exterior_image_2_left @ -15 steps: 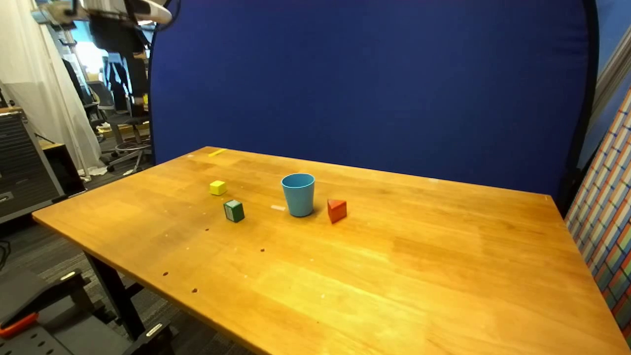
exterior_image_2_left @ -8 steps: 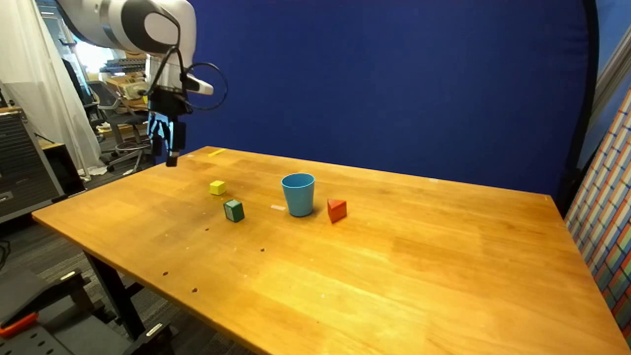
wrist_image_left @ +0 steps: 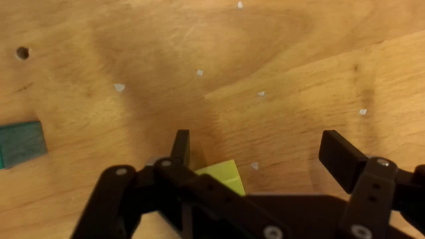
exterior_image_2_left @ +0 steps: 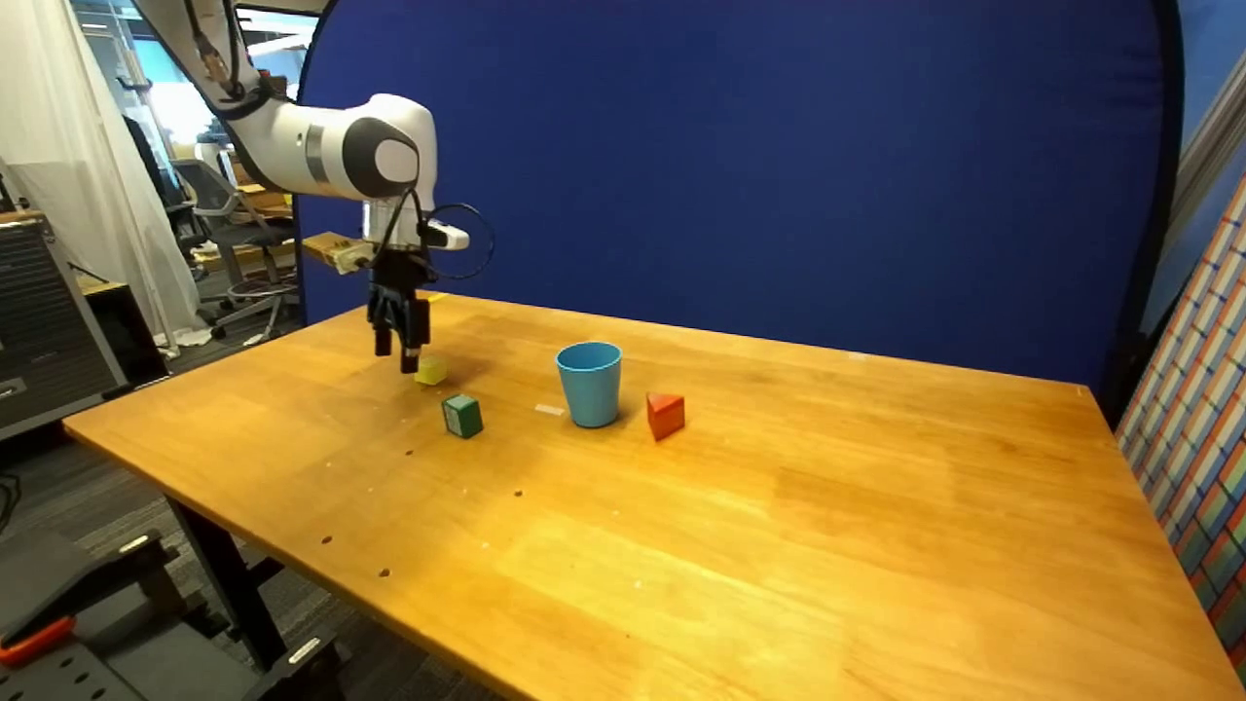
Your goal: Pick the yellow cube and put it in the cup
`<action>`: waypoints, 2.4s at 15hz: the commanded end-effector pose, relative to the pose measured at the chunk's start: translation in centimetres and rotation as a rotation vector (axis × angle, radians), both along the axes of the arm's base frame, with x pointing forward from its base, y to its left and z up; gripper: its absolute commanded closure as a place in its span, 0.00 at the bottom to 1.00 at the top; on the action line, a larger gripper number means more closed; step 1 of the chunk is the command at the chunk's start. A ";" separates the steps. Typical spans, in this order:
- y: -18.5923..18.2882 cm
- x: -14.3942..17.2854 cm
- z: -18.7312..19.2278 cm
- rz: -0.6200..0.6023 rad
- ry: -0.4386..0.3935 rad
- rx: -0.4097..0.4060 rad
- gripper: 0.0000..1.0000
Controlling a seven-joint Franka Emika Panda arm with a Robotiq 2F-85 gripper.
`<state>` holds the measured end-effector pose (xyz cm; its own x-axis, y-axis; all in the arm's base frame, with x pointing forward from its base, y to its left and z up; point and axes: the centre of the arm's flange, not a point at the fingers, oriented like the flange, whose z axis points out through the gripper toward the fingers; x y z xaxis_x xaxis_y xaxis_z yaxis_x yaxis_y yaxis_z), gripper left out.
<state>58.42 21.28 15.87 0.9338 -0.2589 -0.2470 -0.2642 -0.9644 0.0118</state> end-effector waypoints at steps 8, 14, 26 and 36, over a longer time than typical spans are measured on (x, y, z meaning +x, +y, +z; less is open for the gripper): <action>-1.8 3.7 -2.5 -0.114 -0.031 -0.088 0.51; -4.7 2.4 1.0 -0.265 -0.051 -0.057 0.82; -24.0 -0.7 13.4 -0.839 -0.301 -0.078 0.82; -28.8 -0.9 9.5 -1.107 -0.333 -0.097 0.82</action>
